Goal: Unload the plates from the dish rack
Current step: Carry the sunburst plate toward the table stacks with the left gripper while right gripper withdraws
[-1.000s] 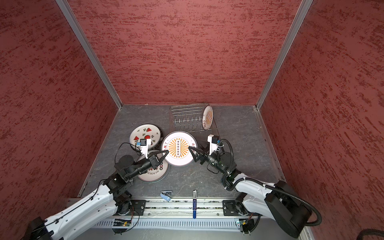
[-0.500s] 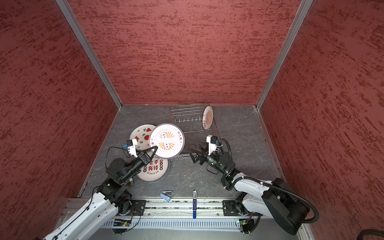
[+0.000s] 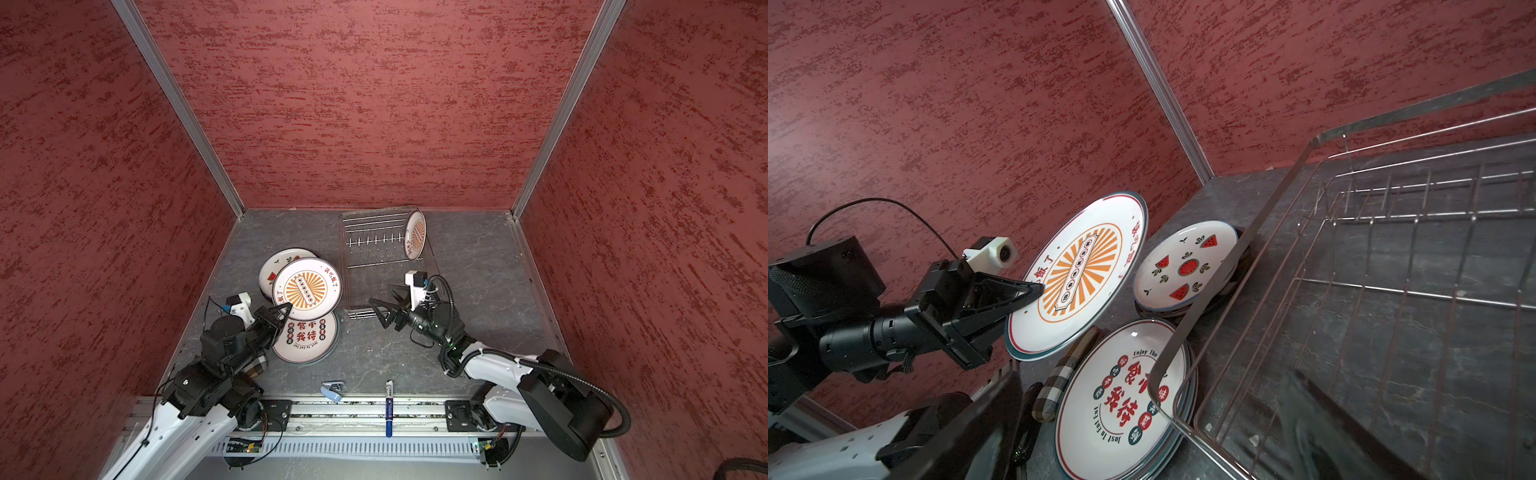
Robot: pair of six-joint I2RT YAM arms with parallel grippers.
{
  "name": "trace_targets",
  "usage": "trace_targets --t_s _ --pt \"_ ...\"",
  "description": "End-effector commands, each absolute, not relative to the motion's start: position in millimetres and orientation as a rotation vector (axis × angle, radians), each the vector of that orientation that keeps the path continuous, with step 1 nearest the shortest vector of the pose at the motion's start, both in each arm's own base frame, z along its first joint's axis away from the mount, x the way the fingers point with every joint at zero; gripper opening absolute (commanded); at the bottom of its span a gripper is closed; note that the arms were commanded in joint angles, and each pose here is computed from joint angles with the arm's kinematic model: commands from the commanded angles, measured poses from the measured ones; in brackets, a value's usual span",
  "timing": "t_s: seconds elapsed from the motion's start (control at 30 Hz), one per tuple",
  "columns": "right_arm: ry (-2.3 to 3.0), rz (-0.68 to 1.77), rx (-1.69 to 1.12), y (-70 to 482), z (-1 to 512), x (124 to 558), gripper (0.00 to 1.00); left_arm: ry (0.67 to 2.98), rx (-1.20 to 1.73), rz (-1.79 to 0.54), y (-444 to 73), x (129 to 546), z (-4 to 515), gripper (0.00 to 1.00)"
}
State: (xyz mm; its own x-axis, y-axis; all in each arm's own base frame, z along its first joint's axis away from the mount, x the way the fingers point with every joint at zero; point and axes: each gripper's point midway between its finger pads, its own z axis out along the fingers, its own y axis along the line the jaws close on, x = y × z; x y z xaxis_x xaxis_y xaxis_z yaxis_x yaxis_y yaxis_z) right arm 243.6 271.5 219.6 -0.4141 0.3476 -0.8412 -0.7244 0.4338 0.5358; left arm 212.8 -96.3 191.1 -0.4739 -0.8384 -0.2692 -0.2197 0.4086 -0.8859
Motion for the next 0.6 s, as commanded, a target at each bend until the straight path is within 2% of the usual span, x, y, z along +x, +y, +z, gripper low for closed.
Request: trace_targets --t_s 0.0,0.13,0.33,0.57 --pt "1.536 1.246 -0.375 278 234 239 0.95 1.968 -1.018 -1.033 -90 203 174 0.0" --pt "1.521 1.258 -0.392 280 236 235 0.96 2.004 -1.106 -0.896 -73 193 166 0.0" --pt "1.556 1.262 -0.392 291 234 239 0.99 2.055 -1.122 -0.83 -71 190 156 0.0" --pt "1.545 1.268 -0.399 295 236 239 0.98 2.154 -1.196 -0.695 -64 178 121 0.0"
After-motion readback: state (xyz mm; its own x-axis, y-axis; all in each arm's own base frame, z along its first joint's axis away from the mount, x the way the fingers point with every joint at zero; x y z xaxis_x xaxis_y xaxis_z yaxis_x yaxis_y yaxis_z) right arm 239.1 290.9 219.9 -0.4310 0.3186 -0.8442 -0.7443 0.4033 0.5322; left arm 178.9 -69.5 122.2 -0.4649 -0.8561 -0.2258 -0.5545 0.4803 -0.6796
